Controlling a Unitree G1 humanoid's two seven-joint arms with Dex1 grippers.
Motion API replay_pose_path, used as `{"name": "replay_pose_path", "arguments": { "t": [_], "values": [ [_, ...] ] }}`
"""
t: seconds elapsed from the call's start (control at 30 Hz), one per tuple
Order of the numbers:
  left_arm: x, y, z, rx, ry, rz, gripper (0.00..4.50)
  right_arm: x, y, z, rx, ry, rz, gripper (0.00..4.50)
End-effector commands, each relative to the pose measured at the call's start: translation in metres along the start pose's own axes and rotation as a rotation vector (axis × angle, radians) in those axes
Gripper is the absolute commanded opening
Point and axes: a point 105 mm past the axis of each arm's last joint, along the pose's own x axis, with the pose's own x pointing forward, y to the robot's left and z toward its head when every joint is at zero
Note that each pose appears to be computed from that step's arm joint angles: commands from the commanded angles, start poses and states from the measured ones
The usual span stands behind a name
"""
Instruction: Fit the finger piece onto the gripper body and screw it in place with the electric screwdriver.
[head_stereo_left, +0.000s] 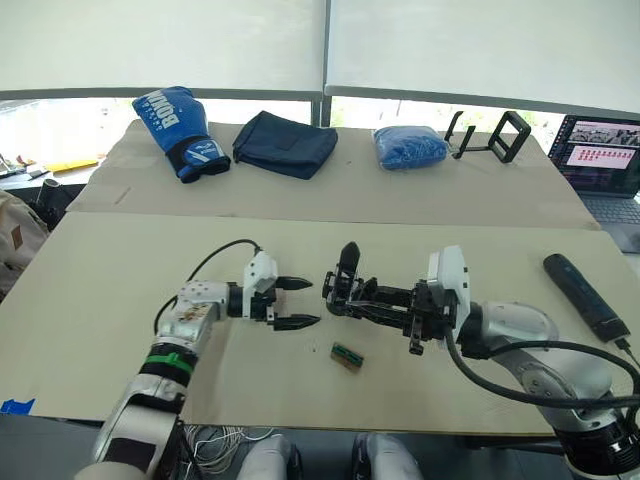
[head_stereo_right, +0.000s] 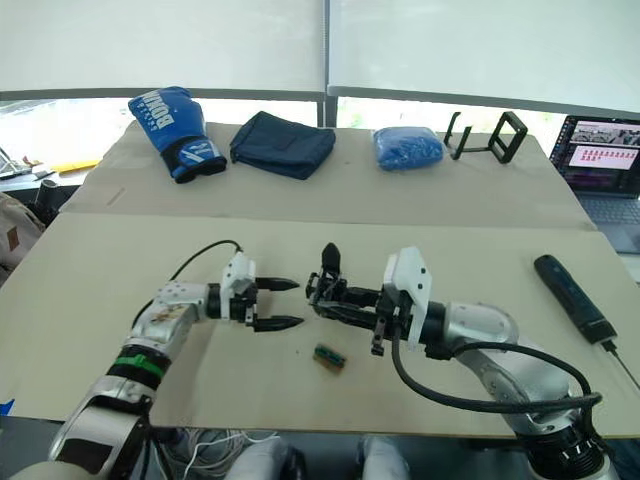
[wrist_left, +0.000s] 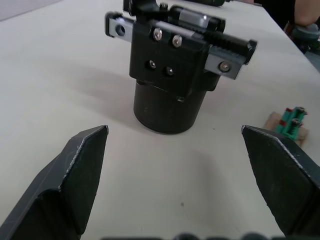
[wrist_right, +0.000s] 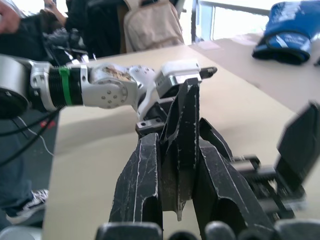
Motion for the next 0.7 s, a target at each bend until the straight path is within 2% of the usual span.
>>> {"name": "replay_pose_path", "arguments": {
  "t": [0.03,0.2,0.43,0.7],
  "values": [
    [0.011,0.003,0.007,0.066,0.008,-0.039,4.5,-0.003,0.0,0.014,-0.067,-0.04,0.001,0.42],
    [0.025,0.011,0.014,0.086,-0.001,-0.04,4.5,-0.004,0.001,0.011,-0.059,-0.022,-0.008,0.42],
    [0.034,0.008,0.015,0.094,0.01,-0.108,4.5,-0.005,0.004,0.01,-0.043,-0.016,-0.011,0.42],
    [0.045,0.007,0.015,0.151,0.013,-0.119,4.5,-0.006,0.006,0.01,-0.031,-0.011,-0.02,0.42]
  ]
}}
